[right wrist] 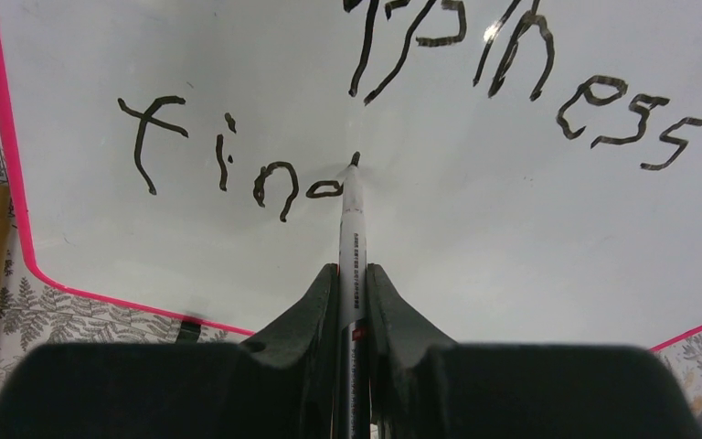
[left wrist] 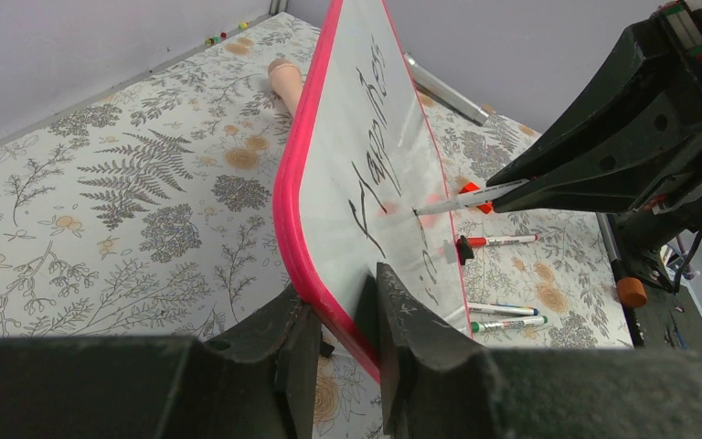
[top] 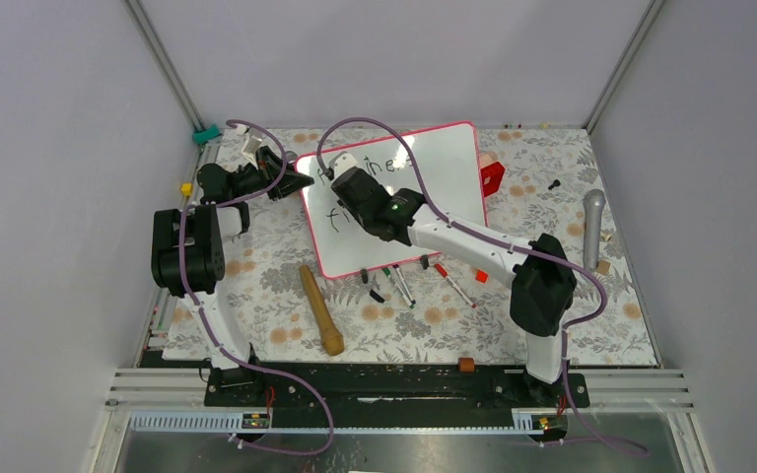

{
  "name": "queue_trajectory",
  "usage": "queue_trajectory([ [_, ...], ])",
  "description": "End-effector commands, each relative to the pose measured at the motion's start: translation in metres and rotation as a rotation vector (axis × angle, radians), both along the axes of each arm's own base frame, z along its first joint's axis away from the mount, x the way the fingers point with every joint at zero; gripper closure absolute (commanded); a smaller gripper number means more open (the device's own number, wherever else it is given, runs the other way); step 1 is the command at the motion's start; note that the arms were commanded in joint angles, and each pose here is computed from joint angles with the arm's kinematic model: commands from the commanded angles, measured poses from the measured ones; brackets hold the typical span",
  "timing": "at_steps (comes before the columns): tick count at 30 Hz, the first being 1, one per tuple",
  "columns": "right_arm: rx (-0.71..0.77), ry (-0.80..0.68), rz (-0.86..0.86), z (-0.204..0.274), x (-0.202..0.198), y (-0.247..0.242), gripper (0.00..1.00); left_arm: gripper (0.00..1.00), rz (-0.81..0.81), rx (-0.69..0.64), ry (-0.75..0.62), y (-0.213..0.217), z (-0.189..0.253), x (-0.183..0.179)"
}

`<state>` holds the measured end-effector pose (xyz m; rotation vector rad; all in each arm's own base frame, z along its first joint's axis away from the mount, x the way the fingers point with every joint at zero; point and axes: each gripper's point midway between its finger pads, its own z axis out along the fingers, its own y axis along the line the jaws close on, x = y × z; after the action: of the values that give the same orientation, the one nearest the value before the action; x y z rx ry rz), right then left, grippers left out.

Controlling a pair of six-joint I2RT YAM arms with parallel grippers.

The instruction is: Write a sentence on the whiteboard

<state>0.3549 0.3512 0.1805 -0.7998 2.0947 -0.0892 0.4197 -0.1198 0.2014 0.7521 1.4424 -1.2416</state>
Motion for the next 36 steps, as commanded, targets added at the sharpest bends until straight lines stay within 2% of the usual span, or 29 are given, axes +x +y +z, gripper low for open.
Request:
queue_trajectory([
  [1, 0.013, 0.020, -0.023, -0.004, 0.000, -0.011, 1.00, 1.00, -0.256, 0.151, -0.176, -0.009, -0.028, -0.042],
  [18, -0.002, 0.060, -0.020, -0.016, -0.013, -0.023, 1.00, 1.00, -0.255, 0.151, -0.175, -0.009, -0.028, -0.042],
  [28, 0.170, -0.046, 0.006, 0.032, -0.024, -0.030, 1.00, 1.00, -0.255, 0.152, -0.178, -0.009, -0.028, -0.043],
  [36, 0.159, -0.123, -0.030, 0.038, -0.020, -0.047, 1.00, 1.00, -0.255, 0.151, -0.179, -0.009, -0.029, -0.043],
])
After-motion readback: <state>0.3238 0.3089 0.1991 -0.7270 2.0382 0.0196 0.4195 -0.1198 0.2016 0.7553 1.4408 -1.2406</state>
